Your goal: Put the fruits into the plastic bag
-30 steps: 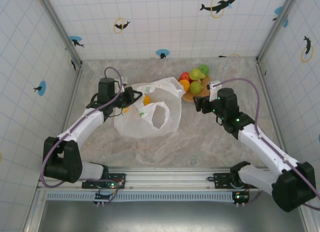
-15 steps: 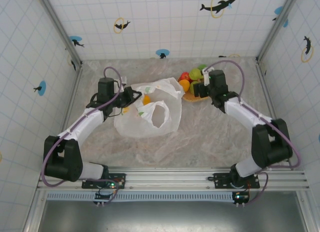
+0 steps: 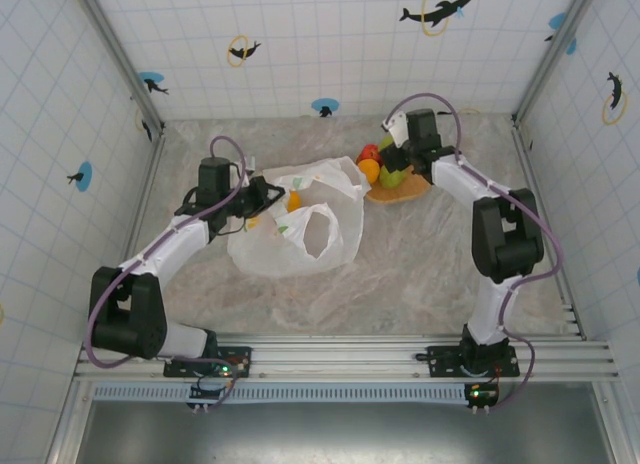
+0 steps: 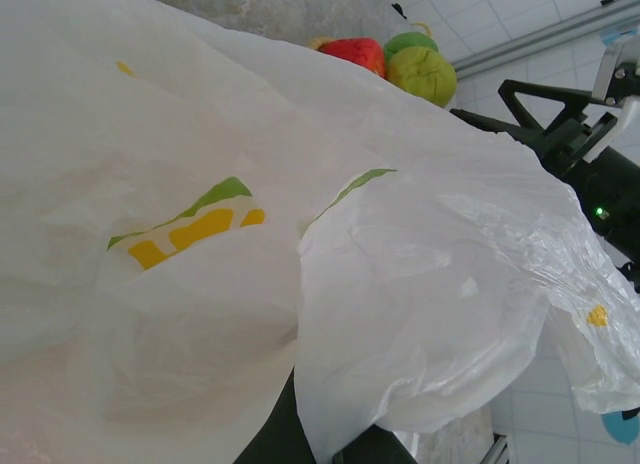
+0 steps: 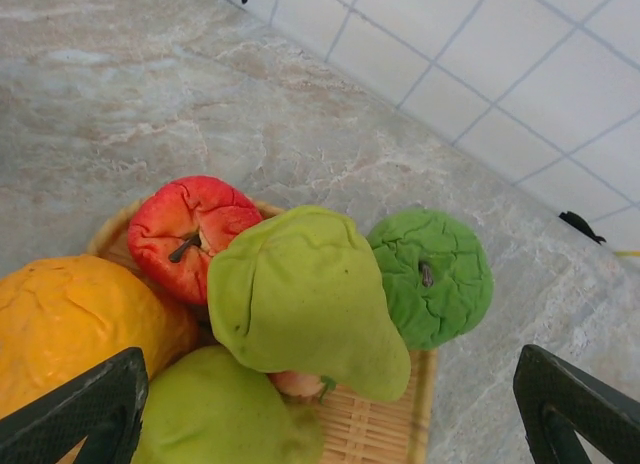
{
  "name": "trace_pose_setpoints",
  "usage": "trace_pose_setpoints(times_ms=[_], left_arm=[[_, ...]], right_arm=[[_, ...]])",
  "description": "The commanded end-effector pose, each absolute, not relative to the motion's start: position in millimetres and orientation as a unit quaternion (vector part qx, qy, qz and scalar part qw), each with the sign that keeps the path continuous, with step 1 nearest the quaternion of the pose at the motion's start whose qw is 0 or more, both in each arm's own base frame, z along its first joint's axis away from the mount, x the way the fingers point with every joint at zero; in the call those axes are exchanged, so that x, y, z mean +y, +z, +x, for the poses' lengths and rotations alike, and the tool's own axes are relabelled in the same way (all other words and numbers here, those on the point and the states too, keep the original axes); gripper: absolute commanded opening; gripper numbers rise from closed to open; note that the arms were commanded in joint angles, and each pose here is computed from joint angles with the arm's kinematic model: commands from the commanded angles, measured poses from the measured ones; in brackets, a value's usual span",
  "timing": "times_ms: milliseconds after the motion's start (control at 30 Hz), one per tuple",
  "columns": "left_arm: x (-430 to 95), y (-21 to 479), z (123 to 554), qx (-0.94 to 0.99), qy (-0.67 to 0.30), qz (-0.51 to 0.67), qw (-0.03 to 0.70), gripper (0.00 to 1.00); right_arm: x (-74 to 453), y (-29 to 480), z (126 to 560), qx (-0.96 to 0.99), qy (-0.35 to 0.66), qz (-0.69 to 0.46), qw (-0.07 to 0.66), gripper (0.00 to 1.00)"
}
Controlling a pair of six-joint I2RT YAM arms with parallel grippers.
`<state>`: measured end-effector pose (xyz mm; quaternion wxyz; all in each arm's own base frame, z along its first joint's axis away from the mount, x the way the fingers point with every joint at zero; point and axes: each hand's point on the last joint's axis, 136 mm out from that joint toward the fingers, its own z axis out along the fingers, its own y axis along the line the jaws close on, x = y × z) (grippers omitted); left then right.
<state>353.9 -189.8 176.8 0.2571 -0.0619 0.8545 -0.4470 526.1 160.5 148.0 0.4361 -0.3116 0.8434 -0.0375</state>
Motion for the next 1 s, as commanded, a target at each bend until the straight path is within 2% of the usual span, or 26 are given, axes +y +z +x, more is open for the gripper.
trace_pose_setpoints(times_ms=[0,967], left_arm=[[-188.7,174.7,356.0,0.852,-0.453,-0.065,0.254,0.0],[-190.2,167.8,355.1,0.853,-0.458,-0.066,0.243,0.0]], right_arm=[[161.5,138.7,533.7,0.841,-0.046,-0.346,0.412,0.96],[174.0,108.2,564.9,0.839,-0.044,-0.4,0.367,0.85]])
